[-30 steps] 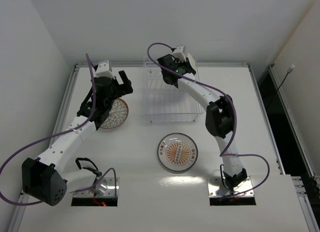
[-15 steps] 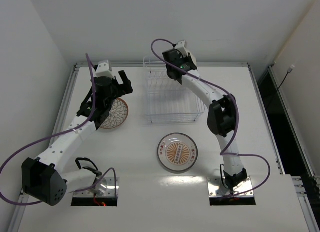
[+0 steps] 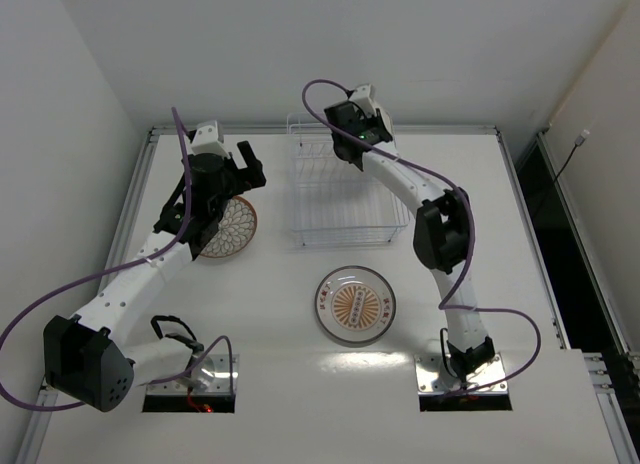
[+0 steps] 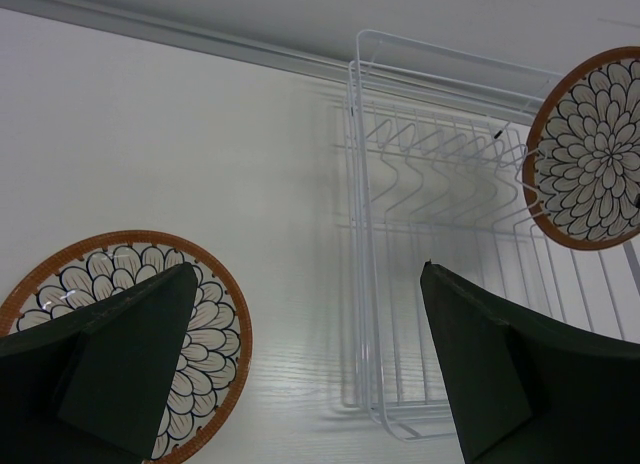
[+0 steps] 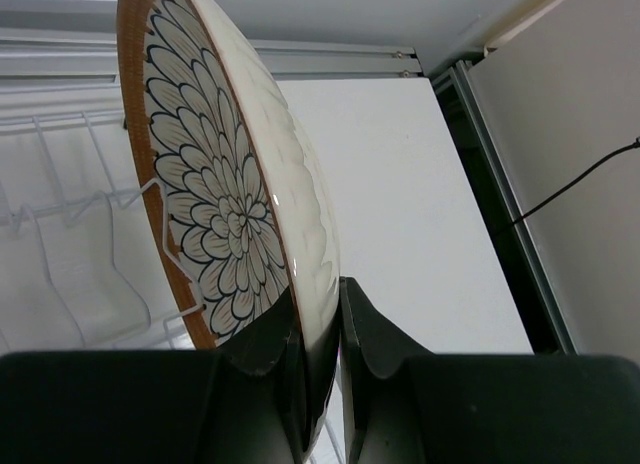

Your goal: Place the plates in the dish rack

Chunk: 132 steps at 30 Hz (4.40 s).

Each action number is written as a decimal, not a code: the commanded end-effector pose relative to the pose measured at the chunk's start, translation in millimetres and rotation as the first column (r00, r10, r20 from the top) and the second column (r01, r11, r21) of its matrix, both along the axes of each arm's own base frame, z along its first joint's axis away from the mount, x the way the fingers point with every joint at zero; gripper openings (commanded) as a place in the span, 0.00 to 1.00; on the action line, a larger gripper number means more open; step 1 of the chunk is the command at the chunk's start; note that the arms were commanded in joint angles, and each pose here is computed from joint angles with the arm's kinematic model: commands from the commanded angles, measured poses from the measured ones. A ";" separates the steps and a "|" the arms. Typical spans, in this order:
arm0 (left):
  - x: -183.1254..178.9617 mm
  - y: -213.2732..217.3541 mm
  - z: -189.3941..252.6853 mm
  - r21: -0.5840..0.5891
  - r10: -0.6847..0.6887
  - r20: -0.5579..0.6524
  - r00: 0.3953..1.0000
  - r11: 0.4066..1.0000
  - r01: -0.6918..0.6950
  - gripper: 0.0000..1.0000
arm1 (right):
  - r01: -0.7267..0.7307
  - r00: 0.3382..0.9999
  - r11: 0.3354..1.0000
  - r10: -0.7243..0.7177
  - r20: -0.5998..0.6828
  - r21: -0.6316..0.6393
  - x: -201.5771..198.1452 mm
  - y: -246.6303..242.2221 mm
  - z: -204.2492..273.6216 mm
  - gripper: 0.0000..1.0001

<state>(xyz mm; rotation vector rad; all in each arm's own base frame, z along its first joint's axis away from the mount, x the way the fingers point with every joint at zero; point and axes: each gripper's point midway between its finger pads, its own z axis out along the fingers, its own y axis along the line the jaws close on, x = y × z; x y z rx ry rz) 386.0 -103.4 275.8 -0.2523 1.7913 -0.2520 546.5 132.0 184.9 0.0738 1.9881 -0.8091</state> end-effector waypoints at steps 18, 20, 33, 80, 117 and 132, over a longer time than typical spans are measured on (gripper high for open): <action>-2.4 -1.7 21.0 -0.016 -0.007 0.061 0.998 1.000 0.008 0.94 | -0.110 0.984 0.976 0.133 -0.120 0.186 -14.0 45.5 -80.0 0.00; -2.4 -1.7 21.0 -0.016 -0.007 0.061 0.998 1.000 0.008 0.94 | -0.110 0.984 0.974 0.136 -0.118 0.200 -13.9 47.3 -81.1 0.00; -2.4 -1.7 21.0 -0.016 -0.007 0.061 0.998 1.000 0.008 0.94 | -0.102 0.995 0.969 0.104 0.005 0.225 -16.2 45.8 -18.9 0.56; 0.3 3.3 16.6 0.003 0.020 0.052 0.998 1.000 -0.020 0.98 | -0.170 0.975 0.898 0.093 0.202 0.406 -13.6 24.4 82.7 0.65; 6.4 -17.4 -4.9 -0.039 -0.056 -0.023 0.998 0.998 0.055 1.00 | -0.160 0.939 0.255 0.338 0.068 0.954 -361.7 12.8 -136.8 0.68; 8.4 -17.9 -14.8 -0.030 -0.054 -0.050 0.997 0.998 0.052 1.00 | -0.045 0.937 0.229 0.347 -0.038 0.972 -369.0 23.8 -173.8 0.68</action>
